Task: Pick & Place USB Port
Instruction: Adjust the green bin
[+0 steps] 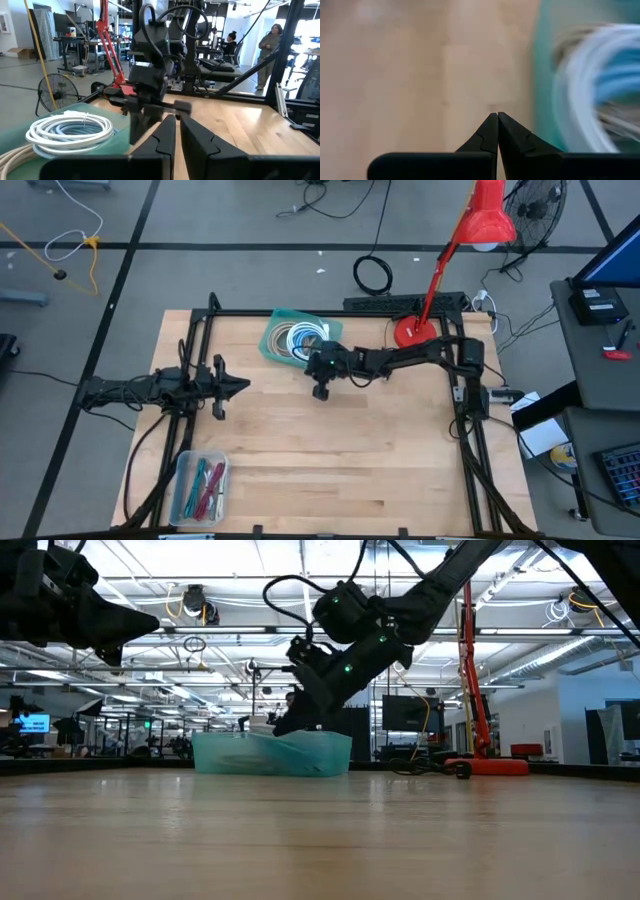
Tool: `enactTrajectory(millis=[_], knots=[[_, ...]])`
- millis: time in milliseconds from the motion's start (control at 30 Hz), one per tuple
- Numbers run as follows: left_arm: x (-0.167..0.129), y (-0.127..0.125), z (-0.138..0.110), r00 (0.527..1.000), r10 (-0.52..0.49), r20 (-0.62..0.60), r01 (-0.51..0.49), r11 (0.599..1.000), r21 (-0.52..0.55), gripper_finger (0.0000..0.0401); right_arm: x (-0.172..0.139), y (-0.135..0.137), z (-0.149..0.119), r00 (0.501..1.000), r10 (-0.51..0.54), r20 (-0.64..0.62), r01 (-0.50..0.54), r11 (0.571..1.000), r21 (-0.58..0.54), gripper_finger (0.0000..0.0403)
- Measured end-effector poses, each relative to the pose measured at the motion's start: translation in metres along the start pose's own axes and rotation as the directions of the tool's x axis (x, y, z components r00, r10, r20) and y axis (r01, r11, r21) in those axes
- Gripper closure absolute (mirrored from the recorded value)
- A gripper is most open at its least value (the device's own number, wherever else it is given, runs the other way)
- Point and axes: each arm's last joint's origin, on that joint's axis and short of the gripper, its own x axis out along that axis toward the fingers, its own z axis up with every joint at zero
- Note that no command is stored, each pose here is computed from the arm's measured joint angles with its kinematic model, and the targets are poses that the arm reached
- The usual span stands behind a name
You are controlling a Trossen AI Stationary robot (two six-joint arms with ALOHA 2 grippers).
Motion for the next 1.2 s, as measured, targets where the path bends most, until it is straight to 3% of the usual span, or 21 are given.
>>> enactTrajectory(millis=[200,400,833,1200], knots=[[0.000,0.000,0.000,1.000,0.000,0.001,0.000,1.000,0.000,0.0368,-0.005,-0.005,0.000,0.985,-0.168,-0.041,0.166,0.985,-0.054,0.0403],[0.000,0.000,0.000,1.000,0.000,0.001,0.000,1.000,0.000,0.0368,-0.005,-0.006,-0.002,0.978,-0.202,-0.056,0.199,0.978,-0.061,0.0403],[0.000,0.000,0.000,1.000,-0.001,0.001,0.001,1.000,0.000,0.0368,-0.008,-0.015,-0.011,0.895,-0.422,-0.143,0.413,0.906,-0.090,0.0403],[0.000,0.000,0.000,1.000,-0.001,0.002,0.001,1.000,0.000,0.0368,-0.008,-0.016,-0.011,0.892,-0.429,-0.142,0.422,0.903,-0.081,0.0403]])
